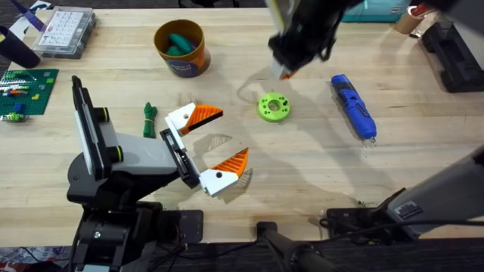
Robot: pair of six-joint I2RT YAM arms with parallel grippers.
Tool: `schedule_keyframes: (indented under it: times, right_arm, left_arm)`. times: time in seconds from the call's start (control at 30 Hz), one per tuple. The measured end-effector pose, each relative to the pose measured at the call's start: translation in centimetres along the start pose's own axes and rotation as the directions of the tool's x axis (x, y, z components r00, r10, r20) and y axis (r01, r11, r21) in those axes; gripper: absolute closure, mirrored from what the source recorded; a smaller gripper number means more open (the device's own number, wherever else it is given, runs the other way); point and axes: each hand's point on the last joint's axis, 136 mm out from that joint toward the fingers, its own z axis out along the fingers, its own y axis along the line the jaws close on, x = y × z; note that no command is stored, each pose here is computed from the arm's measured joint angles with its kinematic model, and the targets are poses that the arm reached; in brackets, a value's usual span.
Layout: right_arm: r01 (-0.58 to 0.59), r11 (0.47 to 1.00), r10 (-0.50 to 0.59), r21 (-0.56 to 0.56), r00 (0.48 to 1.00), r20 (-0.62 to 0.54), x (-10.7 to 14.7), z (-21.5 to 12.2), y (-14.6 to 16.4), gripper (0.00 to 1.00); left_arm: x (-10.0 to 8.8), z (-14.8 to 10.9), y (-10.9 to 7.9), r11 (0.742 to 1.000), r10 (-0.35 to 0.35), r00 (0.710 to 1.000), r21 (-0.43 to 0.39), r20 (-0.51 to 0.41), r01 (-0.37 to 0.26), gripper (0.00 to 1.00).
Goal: Pick up the gripper from the table and insert it into the empty holder that is missing its gripper. Then pick up a screw, insert it into the mounting hole, and use the screwdriver to tighten it. Finally, clean up the table by picking up the vegetable and placing it into the bucket.
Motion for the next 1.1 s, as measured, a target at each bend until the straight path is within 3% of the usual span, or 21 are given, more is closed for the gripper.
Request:
schedule_keyframes:
  times: [0.1,0.87,0.9,0.93,1.1]
  right_arm:
    - [0.001,1.000,-0.001,-0.001,1.000,0.030,-0.08,-1.65,-0.02,0.995]
    - [0.006,1.000,-0.006,0.000,1.000,-0.011,0.35,-1.02,-0.07,0.992]
    - [0.004,1.000,-0.004,0.000,1.000,-0.011,0.35,-1.02,-0.12,0.949]
    - [0.003,1.000,-0.003,0.000,1.000,-0.011,0.35,-1.03,-0.16,0.842]
    - [-0.006,1.000,0.006,0.002,1.000,-0.005,0.45,-1.37,-0.54,0.086]
  left_arm:
    - [0.02,0.00,0.01,1.000,-0.002,1.000,0.000,-0.001,0.002,0.009]
    - [0.02,0.00,0.01,1.000,-0.002,1.000,0.000,-0.001,0.002,0.009]
    - [0.02,0.00,0.01,1.000,-0.002,1.000,0.000,-0.001,0.002,0.009]
    - [0.02,0.00,0.01,1.000,-0.002,1.000,0.000,-0.001,0.002,0.009]
    - [0.02,0.00,0.01,1.000,-0.002,1.000,0.000,-0.001,0.002,0.009]
